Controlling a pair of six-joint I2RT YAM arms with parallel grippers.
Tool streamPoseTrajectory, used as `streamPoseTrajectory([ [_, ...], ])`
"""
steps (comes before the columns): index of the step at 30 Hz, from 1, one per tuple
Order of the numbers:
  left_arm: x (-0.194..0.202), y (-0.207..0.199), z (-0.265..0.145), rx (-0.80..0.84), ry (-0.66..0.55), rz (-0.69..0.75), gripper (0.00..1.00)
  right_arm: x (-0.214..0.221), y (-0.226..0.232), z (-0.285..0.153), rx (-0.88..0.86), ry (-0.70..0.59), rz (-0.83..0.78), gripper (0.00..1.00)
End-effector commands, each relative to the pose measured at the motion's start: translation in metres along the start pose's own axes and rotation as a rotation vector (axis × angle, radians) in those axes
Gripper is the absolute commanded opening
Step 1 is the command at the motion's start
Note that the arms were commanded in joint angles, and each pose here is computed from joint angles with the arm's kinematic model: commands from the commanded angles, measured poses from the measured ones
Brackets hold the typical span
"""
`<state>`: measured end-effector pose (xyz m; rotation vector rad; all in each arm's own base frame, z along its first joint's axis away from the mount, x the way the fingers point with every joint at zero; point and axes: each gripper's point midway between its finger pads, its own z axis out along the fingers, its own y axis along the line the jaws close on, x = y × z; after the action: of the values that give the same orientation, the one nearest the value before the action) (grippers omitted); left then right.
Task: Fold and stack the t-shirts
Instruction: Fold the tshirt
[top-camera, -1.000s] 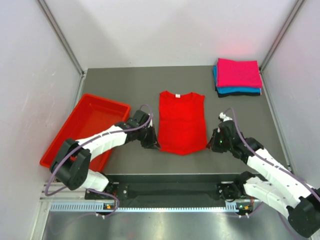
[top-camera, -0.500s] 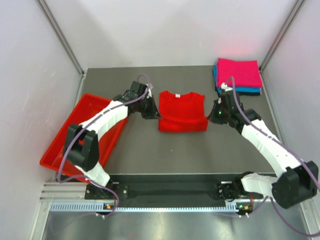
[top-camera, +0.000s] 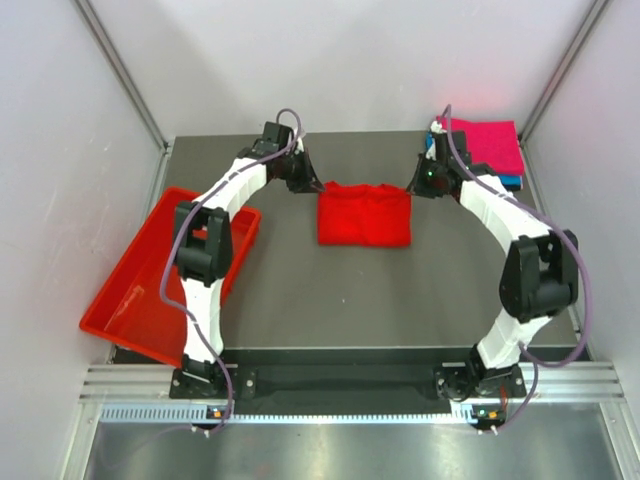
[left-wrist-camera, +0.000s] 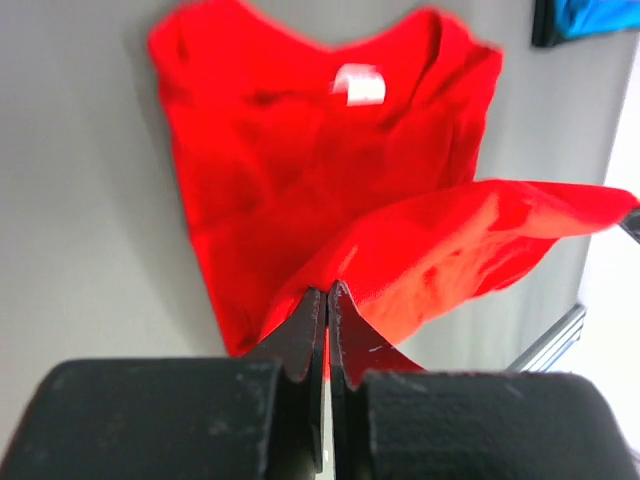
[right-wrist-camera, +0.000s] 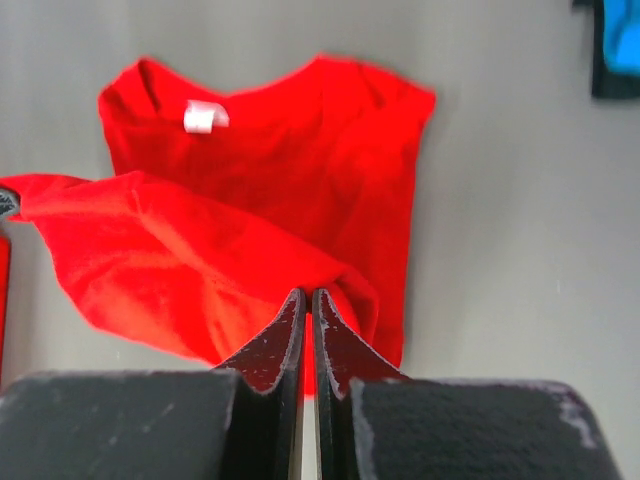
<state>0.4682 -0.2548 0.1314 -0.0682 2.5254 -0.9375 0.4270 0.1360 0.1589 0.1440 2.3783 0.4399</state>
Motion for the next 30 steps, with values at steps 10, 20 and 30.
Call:
streamPoseTrajectory([
  [10, -0.073, -0.001, 0.045, 0.204, -0.081, -0.004, 0.0, -0.062, -0.005, 0.059, -0.049, -0.074, -0.006, 0.0],
  [20, -0.104, -0.003, 0.054, 0.282, -0.191, -0.01, 0.0, -0.079, -0.021, 0.083, -0.053, -0.115, 0.023, 0.0],
  [30, -0.133, 0.007, 0.059, 0.316, -0.277, -0.013, 0.01, -0.092, -0.026, 0.102, -0.062, -0.137, 0.029, 0.0],
])
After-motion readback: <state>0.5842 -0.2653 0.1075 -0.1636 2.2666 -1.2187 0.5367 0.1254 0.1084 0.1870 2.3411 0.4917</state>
